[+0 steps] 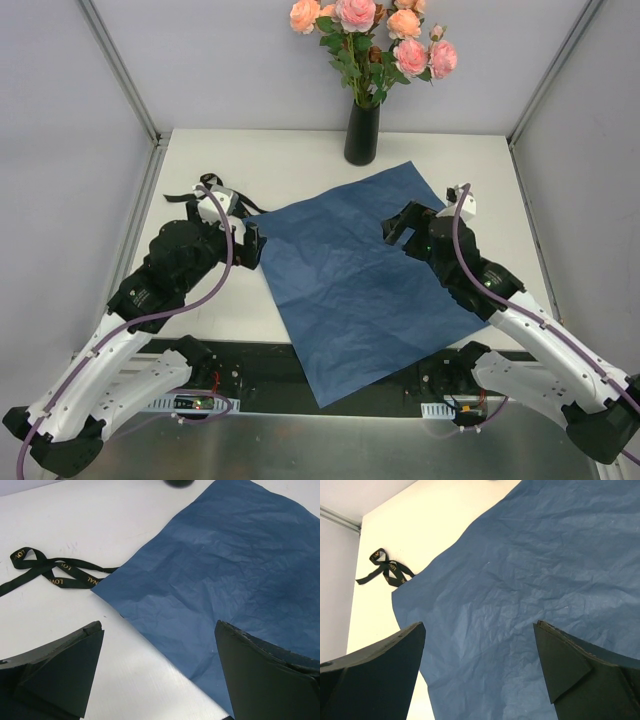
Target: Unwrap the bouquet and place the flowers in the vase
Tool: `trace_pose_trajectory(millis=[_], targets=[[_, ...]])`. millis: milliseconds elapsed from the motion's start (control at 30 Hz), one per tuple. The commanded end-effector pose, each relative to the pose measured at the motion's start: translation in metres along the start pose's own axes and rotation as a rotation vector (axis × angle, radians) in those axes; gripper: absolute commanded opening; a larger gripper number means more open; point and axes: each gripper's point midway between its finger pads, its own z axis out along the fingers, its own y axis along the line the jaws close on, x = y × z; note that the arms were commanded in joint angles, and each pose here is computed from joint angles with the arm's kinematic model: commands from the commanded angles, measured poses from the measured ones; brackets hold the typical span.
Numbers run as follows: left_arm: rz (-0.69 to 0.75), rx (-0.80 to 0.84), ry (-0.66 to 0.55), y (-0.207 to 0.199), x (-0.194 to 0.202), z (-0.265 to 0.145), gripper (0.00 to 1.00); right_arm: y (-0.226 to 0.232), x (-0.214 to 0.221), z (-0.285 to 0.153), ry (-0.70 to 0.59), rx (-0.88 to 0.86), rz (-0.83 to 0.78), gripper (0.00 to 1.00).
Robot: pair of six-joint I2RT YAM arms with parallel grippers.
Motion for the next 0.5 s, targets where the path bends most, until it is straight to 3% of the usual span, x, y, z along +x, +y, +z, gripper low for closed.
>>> trace_pose_trajectory(millis=[0,467], targets=[[0.016,-0.01,-0.051,0.0016,-0.0109,0.0001,0.99,0.0068,-0.0061,-0.0021,-0.03,-0.042,-0.015,0.99],[0.018,-0.023,-0.058,0.0044,-0.0114,-0.002,0.99,0.0088,-0.0107,-0.0014,-0.045,-0.039,-0.013,0.99]])
